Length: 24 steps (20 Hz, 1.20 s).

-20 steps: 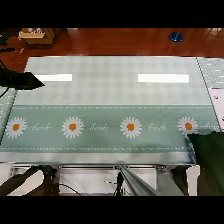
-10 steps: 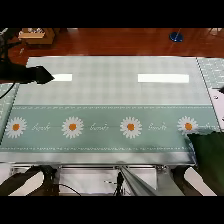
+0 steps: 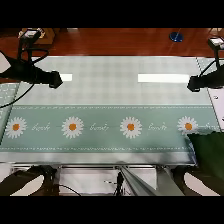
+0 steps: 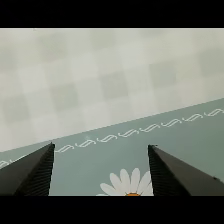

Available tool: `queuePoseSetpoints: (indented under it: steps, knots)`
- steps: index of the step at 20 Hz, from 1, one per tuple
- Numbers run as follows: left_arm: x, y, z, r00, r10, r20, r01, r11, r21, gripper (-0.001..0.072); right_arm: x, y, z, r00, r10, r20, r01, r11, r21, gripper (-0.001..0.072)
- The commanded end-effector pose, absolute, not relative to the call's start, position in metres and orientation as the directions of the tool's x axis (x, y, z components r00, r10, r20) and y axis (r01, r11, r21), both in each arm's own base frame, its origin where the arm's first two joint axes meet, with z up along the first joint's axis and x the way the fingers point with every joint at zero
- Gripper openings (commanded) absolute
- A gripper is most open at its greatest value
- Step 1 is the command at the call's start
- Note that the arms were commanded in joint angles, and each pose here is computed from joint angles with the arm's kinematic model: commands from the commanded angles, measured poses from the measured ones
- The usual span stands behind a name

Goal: Fold the shirts.

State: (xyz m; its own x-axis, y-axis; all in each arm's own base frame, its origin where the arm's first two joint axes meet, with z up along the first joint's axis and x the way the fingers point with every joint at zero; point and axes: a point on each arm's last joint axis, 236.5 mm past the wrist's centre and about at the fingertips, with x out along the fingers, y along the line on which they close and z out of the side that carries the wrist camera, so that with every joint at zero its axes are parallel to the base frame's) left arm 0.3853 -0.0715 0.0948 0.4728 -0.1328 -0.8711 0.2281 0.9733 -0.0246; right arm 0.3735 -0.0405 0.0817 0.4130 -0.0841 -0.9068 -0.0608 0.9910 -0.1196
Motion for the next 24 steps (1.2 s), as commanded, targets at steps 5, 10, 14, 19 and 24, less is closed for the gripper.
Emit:
queuePoseSetpoints:
  steps: [5,10,14,19,24]
  knots:
    - [0.389,-0.062,0.083,0.457,-0.060,-0.887,0.109,0.994,-0.011,0.0720,0.376,-0.035,0.077,0.401,-0.097,-0.911,0.062,0.995,-0.078,0.0617]
    - [0.392,-0.063,0.065,0.416,-0.053,-0.908,0.068,0.997,-0.028,0.0720,0.365,-0.031,0.050,0.289,-0.080,-0.954,0.092,0.994,-0.055,0.0617]
    - [0.393,-0.063,0.063,0.413,-0.052,-0.909,0.068,0.997,-0.027,0.0720,0.366,-0.031,0.051,0.291,-0.079,-0.953,0.090,0.994,-0.055,0.0617]
    - [0.393,-0.063,0.063,0.412,-0.053,-0.909,0.067,0.997,-0.027,0.0720,0.367,-0.031,0.051,0.293,-0.079,-0.953,0.090,0.994,-0.055,0.0617]
    - [0.393,-0.063,0.063,0.412,-0.053,-0.909,0.068,0.997,-0.027,0.0720,0.367,-0.031,0.051,0.293,-0.079,-0.953,0.090,0.994,-0.055,0.0617]
